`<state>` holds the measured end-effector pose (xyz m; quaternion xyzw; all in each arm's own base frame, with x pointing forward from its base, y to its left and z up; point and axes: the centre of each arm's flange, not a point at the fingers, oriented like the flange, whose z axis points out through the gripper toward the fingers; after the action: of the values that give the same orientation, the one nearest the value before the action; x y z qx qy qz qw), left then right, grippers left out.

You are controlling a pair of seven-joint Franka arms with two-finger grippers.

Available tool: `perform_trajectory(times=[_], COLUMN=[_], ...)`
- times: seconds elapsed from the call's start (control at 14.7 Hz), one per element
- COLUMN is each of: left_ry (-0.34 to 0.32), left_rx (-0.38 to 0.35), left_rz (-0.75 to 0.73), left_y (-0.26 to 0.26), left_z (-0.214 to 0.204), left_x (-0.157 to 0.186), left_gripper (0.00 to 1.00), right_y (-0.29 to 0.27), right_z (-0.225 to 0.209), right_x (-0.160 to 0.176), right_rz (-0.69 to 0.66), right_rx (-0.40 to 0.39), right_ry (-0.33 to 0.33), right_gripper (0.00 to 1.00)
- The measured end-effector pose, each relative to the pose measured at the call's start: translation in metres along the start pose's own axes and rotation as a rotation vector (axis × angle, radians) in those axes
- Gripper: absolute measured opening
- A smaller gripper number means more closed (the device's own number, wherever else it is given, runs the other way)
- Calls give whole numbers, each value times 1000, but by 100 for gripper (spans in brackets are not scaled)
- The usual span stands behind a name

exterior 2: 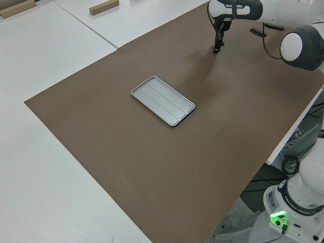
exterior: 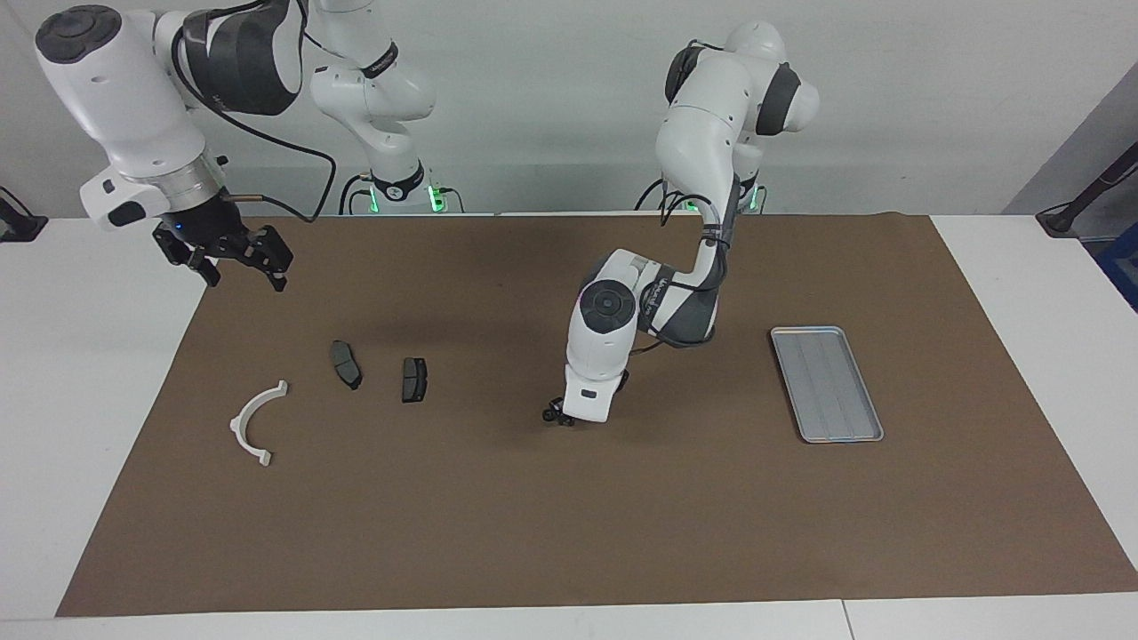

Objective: Pick bearing gear from pile to tray
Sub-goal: 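Carry the bearing with the left gripper and lower it into the silver tray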

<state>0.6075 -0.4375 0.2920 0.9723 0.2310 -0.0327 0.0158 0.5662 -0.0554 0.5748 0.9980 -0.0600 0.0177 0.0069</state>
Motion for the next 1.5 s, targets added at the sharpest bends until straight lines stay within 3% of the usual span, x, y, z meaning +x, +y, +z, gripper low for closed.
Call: perform_trajectory(times=[0.14,0.27,0.41,0.48,0.75,0.95,1.16,1.5], left_ry=[0,3,4,4,18,51,34,-37], left_rx=[1,-2,-4,-4,6,-16,-6,36], left_rz=[3,4,0,-1,-29,-72,-56,64], left_y=[1,2,2,2,-5,-25,-77,-199], left_z=[1,-2,-3,-3,-7,-49,-94,-112], left_x=[-3,-4,-4,-4,7,34,56,79], left_gripper=[70,57,38,35,35,35,35,35], right_y=[0,0,1,2,6,6,6,6], right_z=[0,0,1,1,2,2,1,1], right_x=[0,0,0,0,0,0,0,0], right_rz=[0,-1,-6,-7,-1,-1,-1,-1], right_rx=[0,0,0,0,0,0,0,0], right_ry=[1,0,0,-1,-2,-2,-1,-1], right_gripper=[100,100,100,100,100,100,100,100])
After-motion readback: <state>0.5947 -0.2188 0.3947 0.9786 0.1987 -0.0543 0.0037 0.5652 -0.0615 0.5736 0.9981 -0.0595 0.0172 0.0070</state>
